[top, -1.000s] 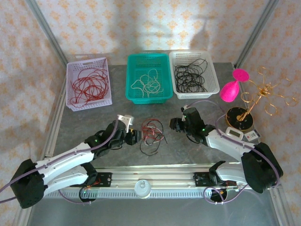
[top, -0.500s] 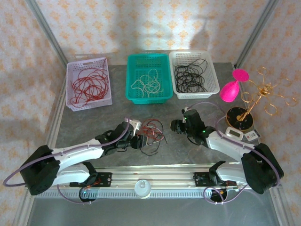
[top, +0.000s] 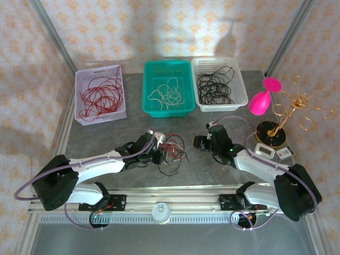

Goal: Untangle the cables

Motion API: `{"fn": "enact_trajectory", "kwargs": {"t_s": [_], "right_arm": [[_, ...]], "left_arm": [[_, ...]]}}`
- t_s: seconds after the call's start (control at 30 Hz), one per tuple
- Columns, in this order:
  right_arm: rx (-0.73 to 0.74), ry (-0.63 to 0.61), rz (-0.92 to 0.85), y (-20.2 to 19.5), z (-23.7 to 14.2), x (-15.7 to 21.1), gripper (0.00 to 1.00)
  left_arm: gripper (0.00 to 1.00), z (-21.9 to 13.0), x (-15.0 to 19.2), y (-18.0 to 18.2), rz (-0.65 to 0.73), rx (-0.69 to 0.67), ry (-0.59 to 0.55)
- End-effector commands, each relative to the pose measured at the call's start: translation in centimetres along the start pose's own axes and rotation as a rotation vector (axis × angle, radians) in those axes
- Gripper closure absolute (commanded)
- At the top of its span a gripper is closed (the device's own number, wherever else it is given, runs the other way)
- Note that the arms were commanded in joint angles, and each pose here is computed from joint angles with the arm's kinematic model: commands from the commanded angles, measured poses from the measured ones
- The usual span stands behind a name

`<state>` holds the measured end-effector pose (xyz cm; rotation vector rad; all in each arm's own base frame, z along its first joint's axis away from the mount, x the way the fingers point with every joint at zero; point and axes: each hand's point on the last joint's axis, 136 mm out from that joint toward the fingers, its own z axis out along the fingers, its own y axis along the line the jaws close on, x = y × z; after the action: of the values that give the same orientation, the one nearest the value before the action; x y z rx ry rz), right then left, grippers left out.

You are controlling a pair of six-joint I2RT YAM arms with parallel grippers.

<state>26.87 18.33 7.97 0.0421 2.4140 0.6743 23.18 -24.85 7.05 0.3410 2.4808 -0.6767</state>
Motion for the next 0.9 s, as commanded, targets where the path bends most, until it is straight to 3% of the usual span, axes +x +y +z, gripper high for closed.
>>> {"fn": "enact_trajectory", "kwargs": {"t_s": [0.0,0.17,0.37,0.67,0.87], "right_arm": [[-0.007,-0.044,-0.026,0.4,-0.5,-0.9,0.57],[-0.078,-0.040,-0.052,2.1,-0.6,-1.4,0.57],[-0.263,-0.061,-0.108,5.6,-2.2,-1.8,0.56],[-0.617,-0.240,-0.304,12.3,-8.3,-3.6,0.50],[-0.640,-0.331,-0.469,14.5,-9.0,-4.3,0.50]], "left_arm": [[0.87,-0.8,-1.2,-0.1,0.023,-0.029,-0.029],[0.95,-2.4,-2.0,-0.4,0.043,-0.035,-0.055],[1.00,-5.2,-4.1,-2.1,0.100,0.024,-0.145],[1.00,-8.7,-6.4,-4.9,0.170,0.115,-0.212],[1.00,-12.1,-8.9,-6.6,0.218,0.143,-0.291]]}}
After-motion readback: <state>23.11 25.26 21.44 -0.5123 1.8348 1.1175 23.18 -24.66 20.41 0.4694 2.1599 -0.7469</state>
